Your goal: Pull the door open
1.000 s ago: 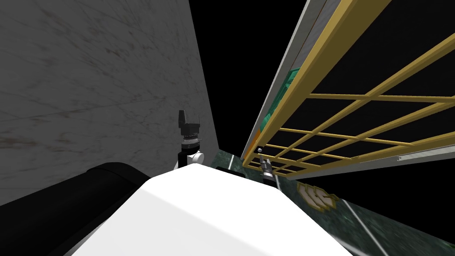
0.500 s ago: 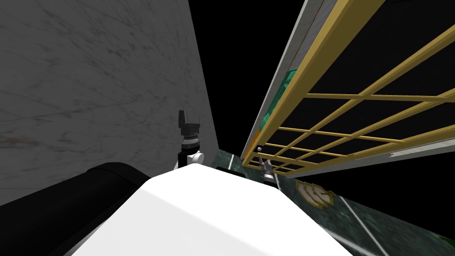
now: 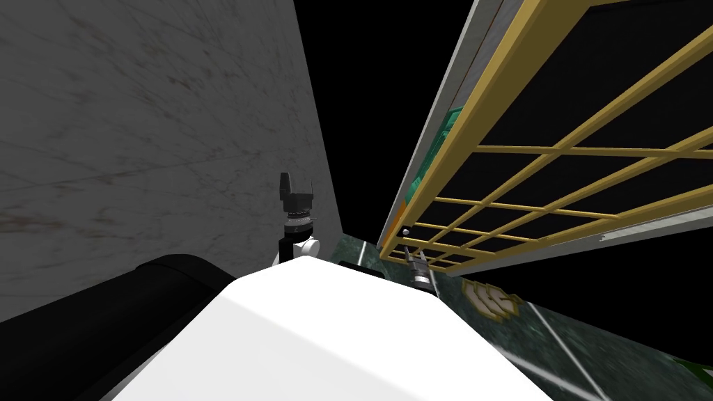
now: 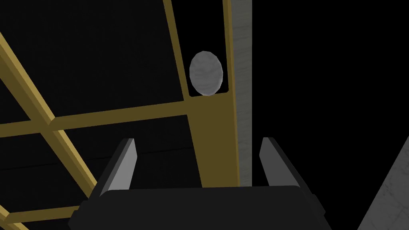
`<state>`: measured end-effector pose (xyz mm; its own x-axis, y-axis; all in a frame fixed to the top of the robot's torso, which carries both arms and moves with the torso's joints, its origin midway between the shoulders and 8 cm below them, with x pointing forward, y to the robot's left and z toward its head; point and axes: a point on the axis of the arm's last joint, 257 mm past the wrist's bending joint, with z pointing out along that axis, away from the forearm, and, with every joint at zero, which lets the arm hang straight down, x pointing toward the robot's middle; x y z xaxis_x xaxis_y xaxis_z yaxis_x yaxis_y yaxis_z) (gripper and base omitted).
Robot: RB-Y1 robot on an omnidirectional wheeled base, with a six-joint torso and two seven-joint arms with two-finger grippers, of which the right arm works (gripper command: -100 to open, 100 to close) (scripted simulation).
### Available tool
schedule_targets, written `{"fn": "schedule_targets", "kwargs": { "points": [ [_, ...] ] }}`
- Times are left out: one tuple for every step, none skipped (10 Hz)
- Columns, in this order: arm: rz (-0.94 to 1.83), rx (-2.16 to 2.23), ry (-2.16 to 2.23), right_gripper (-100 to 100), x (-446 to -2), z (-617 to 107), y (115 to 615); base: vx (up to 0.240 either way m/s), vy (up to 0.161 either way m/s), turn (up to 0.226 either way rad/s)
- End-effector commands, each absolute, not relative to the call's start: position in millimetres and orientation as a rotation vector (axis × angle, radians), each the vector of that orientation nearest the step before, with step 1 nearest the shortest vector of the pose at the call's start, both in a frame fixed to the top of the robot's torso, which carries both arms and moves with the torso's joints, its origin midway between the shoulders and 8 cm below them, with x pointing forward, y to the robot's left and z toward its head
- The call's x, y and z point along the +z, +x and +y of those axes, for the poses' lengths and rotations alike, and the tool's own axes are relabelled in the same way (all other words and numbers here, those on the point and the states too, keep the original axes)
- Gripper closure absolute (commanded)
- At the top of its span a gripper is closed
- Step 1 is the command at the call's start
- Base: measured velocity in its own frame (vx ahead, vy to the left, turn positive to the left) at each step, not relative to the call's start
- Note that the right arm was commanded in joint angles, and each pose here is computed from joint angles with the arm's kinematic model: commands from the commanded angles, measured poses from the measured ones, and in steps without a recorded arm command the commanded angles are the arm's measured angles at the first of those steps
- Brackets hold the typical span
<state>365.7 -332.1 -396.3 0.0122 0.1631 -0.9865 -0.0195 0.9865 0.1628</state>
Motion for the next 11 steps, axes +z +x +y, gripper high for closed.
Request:
{"fn": "schedule_targets", "kwargs": {
  "points": [
    [1.562,0.102,0.047,-100,-398,-330,361,-0.023,0.016,-0.035],
    [1.565,0.079,0.011,-100,-399,-329,359,-0.020,0.017,-0.024],
    [1.568,0.064,-0.014,-100,-399,-328,357,-0.018,0.014,-0.017],
    [1.569,0.053,-0.034,-100,-400,-327,355,-0.016,0.012,-0.013],
    [1.568,0.062,-0.018,-100,-399,-328,356,-0.007,0.006,-0.004],
    [1.568,0.057,-0.022,-100,-400,-324,361,0.106,-0.002,-0.027],
    [1.568,0.056,-0.022,-100,-400,-324,362,0.159,-0.005,-0.017],
    [1.568,0.055,-0.022,-100,-400,-321,365,0.174,-0.004,-0.006],
    [1.568,0.053,-0.022,-100,-400,-319,368,0.201,-0.008,0.003],
    [1.568,0.052,-0.022,-100,-400,-317,371,0.222,-0.022,0.012],
    [1.567,0.052,-0.020,-100,-400,-314,373,0.205,-0.015,0.028]
  ]
}}
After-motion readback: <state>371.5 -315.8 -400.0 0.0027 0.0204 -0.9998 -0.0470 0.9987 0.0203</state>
